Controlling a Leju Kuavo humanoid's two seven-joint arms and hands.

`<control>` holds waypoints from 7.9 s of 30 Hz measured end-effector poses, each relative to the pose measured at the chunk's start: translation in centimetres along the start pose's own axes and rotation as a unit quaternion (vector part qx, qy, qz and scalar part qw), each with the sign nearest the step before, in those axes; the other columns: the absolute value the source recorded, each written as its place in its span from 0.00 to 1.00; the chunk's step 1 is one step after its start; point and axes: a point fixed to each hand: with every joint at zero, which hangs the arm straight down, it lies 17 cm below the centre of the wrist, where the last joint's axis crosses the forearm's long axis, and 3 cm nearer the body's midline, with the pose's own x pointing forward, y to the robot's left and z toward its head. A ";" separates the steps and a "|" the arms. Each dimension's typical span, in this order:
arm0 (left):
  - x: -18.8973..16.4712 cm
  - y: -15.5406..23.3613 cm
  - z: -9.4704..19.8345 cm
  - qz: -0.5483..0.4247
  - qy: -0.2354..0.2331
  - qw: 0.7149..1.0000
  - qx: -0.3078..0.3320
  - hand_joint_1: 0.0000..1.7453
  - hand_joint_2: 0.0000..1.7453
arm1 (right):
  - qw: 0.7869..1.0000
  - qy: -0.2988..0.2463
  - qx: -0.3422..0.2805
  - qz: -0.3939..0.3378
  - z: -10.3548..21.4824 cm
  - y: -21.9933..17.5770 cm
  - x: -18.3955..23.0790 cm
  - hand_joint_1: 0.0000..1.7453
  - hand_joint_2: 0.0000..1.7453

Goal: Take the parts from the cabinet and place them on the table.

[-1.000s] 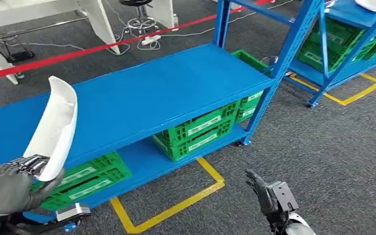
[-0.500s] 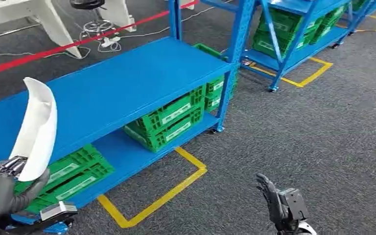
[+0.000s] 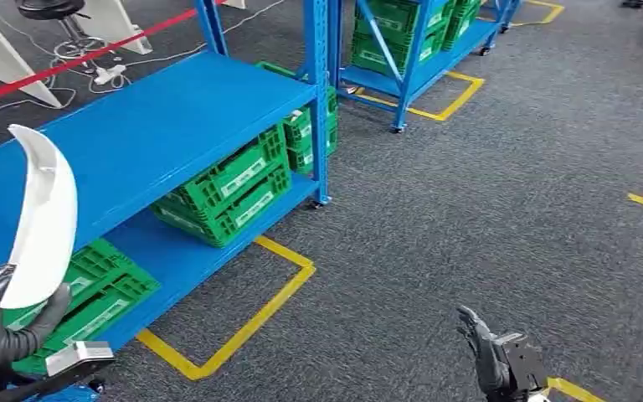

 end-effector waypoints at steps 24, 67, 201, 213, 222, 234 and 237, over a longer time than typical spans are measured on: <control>-1.4 -1.8 1.6 0.080 0.021 0.995 -0.054 1.00 1.00 | 1.000 -0.001 -0.010 0.017 -0.2 -0.2 0.4 0.00 0.00; 1.6 -4.8 -0.3 0.196 -0.014 0.977 -0.078 1.00 1.00 | 0.999 0.014 -0.047 0.002 3.3 -2.6 0.8 0.00 0.00; 3.0 -7.1 0.7 0.199 -0.033 0.970 -0.134 1.00 1.00 | 0.999 0.002 -0.018 -0.042 1.5 -0.9 -0.2 0.00 0.00; 3.0 -7.1 1.1 0.198 -0.030 0.970 -0.138 1.00 1.00 | 0.999 0.003 -0.015 -0.041 1.2 -0.6 -0.2 0.00 0.00; 3.0 -7.0 1.2 0.198 -0.028 0.970 -0.138 1.00 1.00 | 0.999 0.004 -0.013 -0.039 1.2 -0.5 -0.2 0.00 0.00; 2.9 -7.0 1.0 0.198 -0.025 0.970 -0.138 1.00 1.00 | 0.999 0.008 -0.017 -0.040 0.9 -0.6 -0.2 0.00 0.00; 2.9 -7.0 1.2 0.198 -0.023 0.970 -0.139 1.00 1.00 | 0.999 0.010 -0.013 -0.040 0.9 -0.3 -0.3 0.00 0.00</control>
